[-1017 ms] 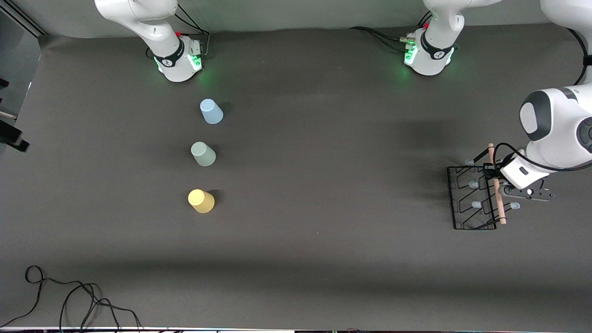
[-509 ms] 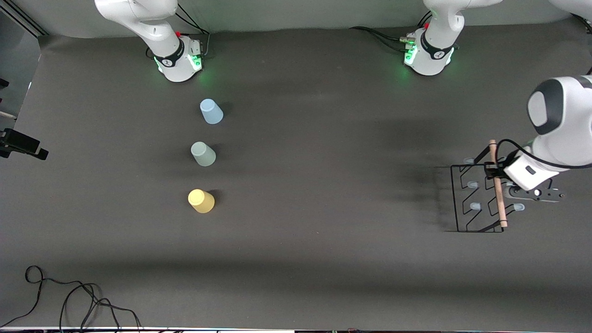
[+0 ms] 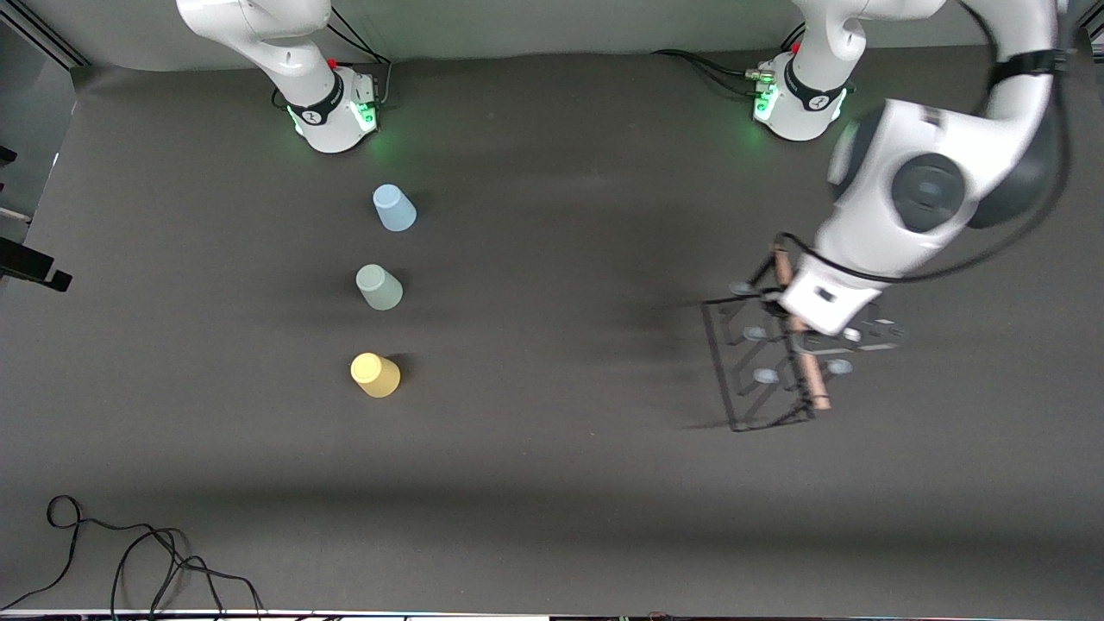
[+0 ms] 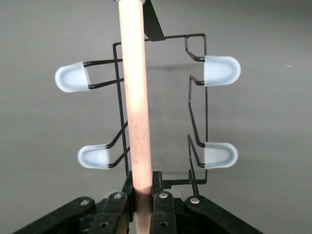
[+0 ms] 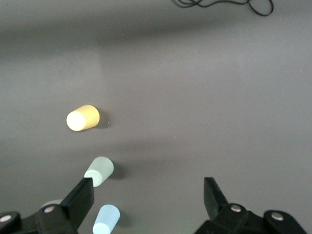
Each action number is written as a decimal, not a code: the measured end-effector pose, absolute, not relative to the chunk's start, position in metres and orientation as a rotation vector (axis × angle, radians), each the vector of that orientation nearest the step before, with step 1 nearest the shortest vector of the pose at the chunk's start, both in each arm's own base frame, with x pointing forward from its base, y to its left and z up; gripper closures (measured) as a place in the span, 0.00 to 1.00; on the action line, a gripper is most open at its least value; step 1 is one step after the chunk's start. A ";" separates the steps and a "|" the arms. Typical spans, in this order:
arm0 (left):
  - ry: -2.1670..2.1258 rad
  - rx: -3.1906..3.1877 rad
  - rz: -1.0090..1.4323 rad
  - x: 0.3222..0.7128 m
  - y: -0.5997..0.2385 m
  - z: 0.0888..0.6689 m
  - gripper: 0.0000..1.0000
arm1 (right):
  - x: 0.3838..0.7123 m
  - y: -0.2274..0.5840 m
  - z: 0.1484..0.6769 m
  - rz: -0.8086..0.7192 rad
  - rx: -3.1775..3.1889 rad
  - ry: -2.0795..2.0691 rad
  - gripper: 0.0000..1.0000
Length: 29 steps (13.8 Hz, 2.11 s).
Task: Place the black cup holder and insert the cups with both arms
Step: 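Carry the black rack with the left gripper toward the table center, then set the rack down, open the left gripper and withdraw it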
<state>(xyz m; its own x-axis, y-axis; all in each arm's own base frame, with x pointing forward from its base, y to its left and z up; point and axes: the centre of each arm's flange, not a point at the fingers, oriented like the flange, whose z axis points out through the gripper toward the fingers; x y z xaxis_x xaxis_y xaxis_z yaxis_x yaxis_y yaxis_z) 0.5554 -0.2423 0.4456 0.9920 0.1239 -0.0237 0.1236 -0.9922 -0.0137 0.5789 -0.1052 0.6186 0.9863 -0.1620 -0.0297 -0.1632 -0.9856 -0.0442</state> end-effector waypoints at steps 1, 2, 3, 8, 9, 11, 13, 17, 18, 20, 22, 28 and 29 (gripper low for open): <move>-0.215 -3.124 0.033 0.542 -0.277 0.447 0.84 | 0.581 -0.104 0.615 0.051 -3.085 0.249 0.00; -0.227 -3.127 0.024 0.529 -0.309 0.450 0.84 | 0.582 -0.103 0.613 0.056 -3.085 0.243 0.00; -0.229 -3.131 0.016 0.515 -0.338 0.452 0.84 | 0.583 -0.100 0.612 0.059 -3.086 0.237 0.00; -0.264 -3.151 0.012 0.460 -0.435 0.453 0.84 | 0.579 -0.100 0.607 0.080 -3.080 0.235 0.00; -0.256 -3.164 0.052 0.455 -0.450 0.444 0.84 | 0.575 -0.101 0.606 0.074 -3.077 0.237 0.00; -0.253 -3.209 0.128 0.451 -0.479 0.420 0.84 | 0.563 -0.106 0.603 0.035 -3.083 0.240 0.00; -0.221 -3.228 0.152 0.443 -0.510 0.390 0.84 | 0.551 -0.106 0.600 0.020 -3.088 0.237 0.00; -0.182 -3.229 0.178 0.430 -0.542 0.352 0.84 | 0.549 -0.098 0.595 0.035 -3.088 0.211 0.00; -0.173 -3.237 0.171 0.428 -0.547 0.348 0.84 | 0.549 -0.097 0.595 0.032 -3.089 0.209 0.00; -0.157 -3.262 0.147 0.423 -0.556 0.342 0.84 | 0.549 -0.097 0.596 0.027 -3.090 0.209 0.00; -0.151 -3.260 0.149 0.422 -0.559 0.335 0.84 | 0.549 -0.097 0.596 0.024 -3.092 0.210 0.00; -0.153 -3.251 0.150 0.424 -0.558 0.328 0.79 | 0.550 -0.099 0.594 0.029 -3.094 0.213 0.00; -0.155 -3.254 0.145 0.426 -0.558 0.330 0.70 | 0.550 -0.099 0.594 0.031 -3.095 0.214 0.00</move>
